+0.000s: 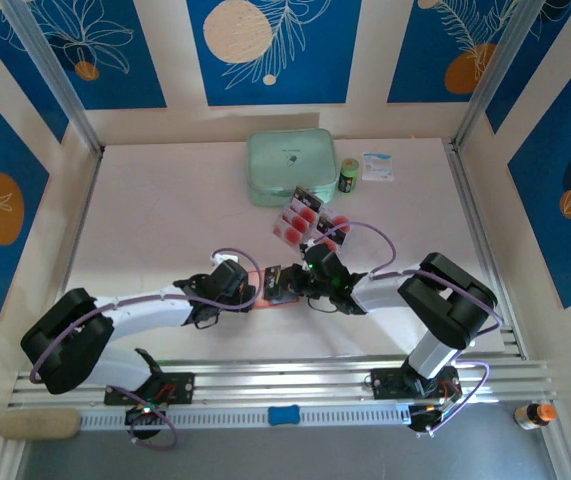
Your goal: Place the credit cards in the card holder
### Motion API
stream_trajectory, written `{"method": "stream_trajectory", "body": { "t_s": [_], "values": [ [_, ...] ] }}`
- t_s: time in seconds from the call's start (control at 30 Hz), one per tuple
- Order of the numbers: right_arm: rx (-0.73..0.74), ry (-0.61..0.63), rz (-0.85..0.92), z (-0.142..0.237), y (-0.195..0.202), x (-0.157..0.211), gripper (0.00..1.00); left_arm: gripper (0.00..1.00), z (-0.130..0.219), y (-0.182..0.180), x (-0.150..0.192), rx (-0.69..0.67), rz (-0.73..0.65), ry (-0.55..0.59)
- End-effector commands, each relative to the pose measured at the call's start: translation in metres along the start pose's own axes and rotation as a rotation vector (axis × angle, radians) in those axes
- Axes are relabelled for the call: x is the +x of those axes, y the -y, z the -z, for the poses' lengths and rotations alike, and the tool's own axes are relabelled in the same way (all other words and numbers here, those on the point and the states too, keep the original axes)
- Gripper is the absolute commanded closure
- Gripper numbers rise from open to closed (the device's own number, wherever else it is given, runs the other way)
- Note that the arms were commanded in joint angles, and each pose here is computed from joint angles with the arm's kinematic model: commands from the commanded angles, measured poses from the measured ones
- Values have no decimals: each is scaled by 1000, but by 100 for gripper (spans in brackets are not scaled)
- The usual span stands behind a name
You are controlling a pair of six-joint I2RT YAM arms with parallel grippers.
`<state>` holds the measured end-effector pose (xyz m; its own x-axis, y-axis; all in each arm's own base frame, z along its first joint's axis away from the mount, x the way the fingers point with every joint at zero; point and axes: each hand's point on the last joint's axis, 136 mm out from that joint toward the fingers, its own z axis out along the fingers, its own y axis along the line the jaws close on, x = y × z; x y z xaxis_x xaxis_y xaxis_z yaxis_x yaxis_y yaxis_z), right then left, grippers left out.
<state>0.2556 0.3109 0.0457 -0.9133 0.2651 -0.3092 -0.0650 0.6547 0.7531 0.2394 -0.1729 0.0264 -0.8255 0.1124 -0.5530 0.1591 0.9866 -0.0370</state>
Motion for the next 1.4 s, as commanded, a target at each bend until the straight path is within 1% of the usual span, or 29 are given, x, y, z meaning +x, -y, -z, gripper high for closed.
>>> {"method": "stream_trajectory", "body": {
  "t_s": [0.0, 0.53, 1.37],
  "values": [
    [21, -45, -14, -2, 10, 14, 100, 3, -2, -6, 6, -27, -12, -11],
    [64, -77, -36, -1, 18, 21, 100, 3, -3, -4, 5, -24, -13, -7],
    [113, -166, -78, -10, 29, 35, 100, 3, -5, -5, 7, -25, -12, -11]
  ]
}}
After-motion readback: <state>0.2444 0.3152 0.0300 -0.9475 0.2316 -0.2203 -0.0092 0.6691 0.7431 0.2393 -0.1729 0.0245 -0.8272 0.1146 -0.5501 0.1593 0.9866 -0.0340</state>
